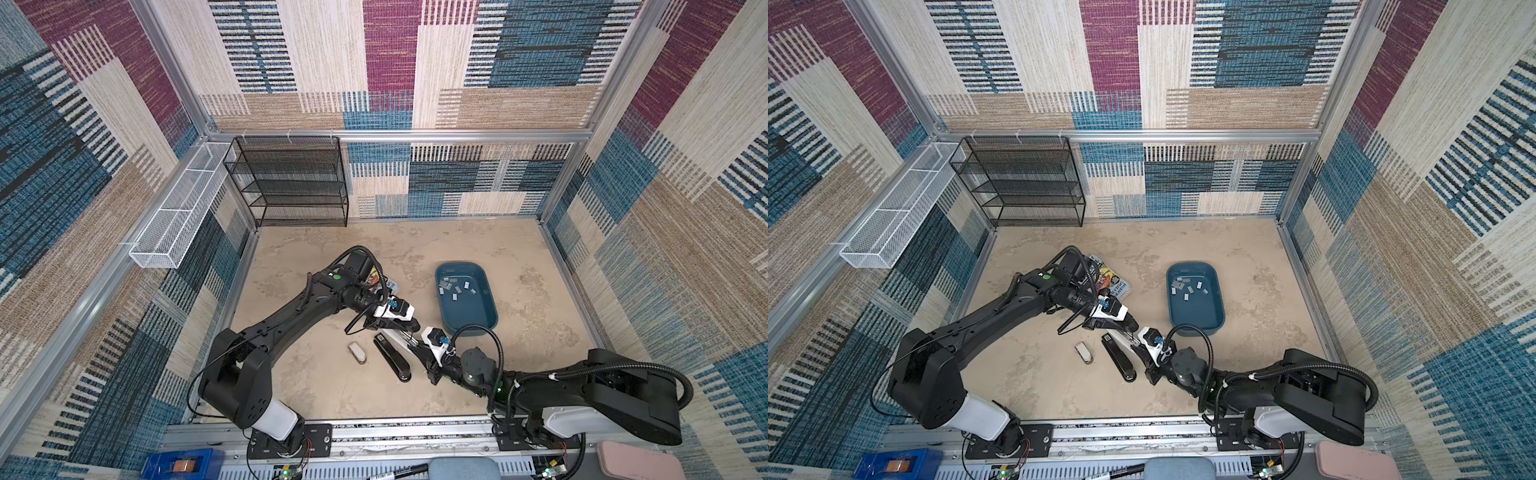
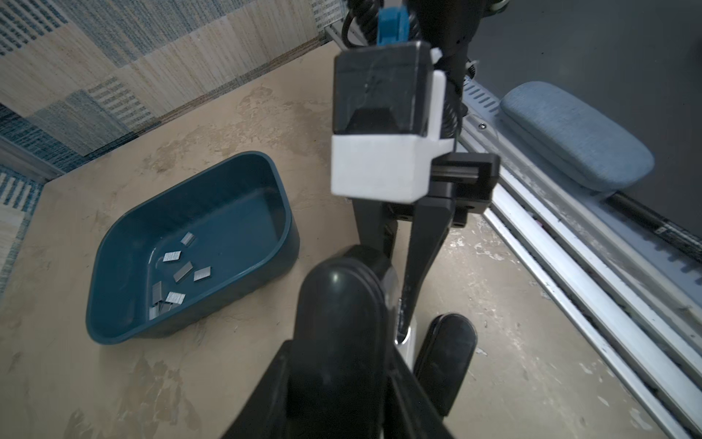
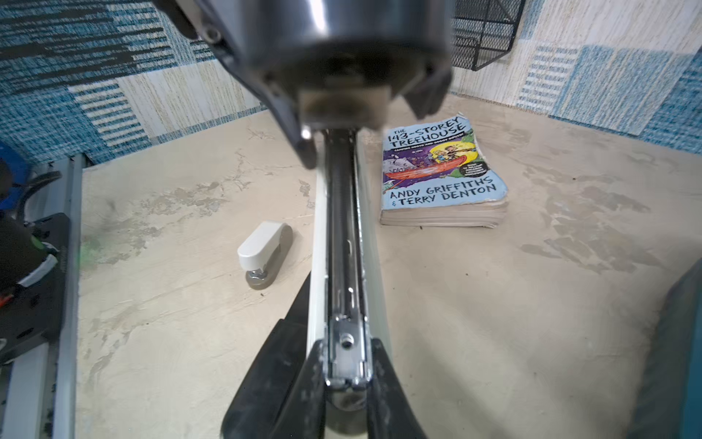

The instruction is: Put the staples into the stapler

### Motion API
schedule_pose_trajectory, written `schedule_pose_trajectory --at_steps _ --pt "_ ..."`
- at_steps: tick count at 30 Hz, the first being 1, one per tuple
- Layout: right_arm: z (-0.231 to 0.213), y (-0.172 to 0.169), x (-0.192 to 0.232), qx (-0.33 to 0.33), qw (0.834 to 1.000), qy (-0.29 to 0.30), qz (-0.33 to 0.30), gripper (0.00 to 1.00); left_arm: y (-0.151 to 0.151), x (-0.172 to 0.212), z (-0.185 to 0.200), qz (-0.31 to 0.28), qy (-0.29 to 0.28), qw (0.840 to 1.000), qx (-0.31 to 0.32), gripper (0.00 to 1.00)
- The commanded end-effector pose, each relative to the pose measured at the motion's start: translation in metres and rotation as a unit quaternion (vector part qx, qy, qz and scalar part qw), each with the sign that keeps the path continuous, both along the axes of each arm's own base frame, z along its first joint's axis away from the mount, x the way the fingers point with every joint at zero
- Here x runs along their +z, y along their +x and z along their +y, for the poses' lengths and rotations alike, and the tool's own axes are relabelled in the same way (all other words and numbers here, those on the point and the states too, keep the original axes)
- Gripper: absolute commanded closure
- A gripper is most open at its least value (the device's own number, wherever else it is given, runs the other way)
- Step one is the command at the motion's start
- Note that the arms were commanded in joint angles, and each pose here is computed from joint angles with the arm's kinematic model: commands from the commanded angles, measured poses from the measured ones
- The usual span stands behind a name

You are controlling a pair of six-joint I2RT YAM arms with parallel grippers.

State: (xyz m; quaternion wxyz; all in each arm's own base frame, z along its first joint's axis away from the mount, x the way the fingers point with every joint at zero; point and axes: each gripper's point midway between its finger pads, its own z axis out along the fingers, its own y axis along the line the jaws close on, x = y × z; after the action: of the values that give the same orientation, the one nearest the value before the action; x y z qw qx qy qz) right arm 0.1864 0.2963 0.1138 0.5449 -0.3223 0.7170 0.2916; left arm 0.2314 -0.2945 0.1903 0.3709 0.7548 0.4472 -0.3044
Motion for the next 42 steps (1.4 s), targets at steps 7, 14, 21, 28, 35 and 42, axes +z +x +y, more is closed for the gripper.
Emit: schedule_pose_trajectory --at_steps 7,14,21,28,35,42 --pt "0.008 -0.007 0.020 0.022 0.999 0.036 0.001 1.00 0.032 0.021 -0.010 -0.080 -0.050 0.991 0.090 0.51" --pt "0.011 -0.008 0.023 0.022 0.999 0.041 0.003 1.00 0.041 0.018 -0.012 -0.093 -0.057 0.987 0.118 0.61" --pt "0.003 0.002 -0.002 -0.028 0.999 0.007 0.018 1.00 0.057 0.030 -0.009 -0.120 -0.084 0.973 0.178 0.69" --pt "-0.008 0.005 -0.022 -0.061 0.998 -0.019 0.025 1.00 0.067 0.034 -0.010 -0.114 -0.095 0.968 0.204 0.66" --pt "-0.020 0.007 -0.043 -0.097 0.993 -0.047 0.037 1.00 0.087 0.014 -0.005 -0.107 -0.094 0.954 0.265 0.60" --pt "-0.023 0.000 -0.060 -0.105 0.991 -0.056 0.059 1.00 0.095 -0.005 -0.007 -0.087 -0.105 0.948 0.288 0.60"
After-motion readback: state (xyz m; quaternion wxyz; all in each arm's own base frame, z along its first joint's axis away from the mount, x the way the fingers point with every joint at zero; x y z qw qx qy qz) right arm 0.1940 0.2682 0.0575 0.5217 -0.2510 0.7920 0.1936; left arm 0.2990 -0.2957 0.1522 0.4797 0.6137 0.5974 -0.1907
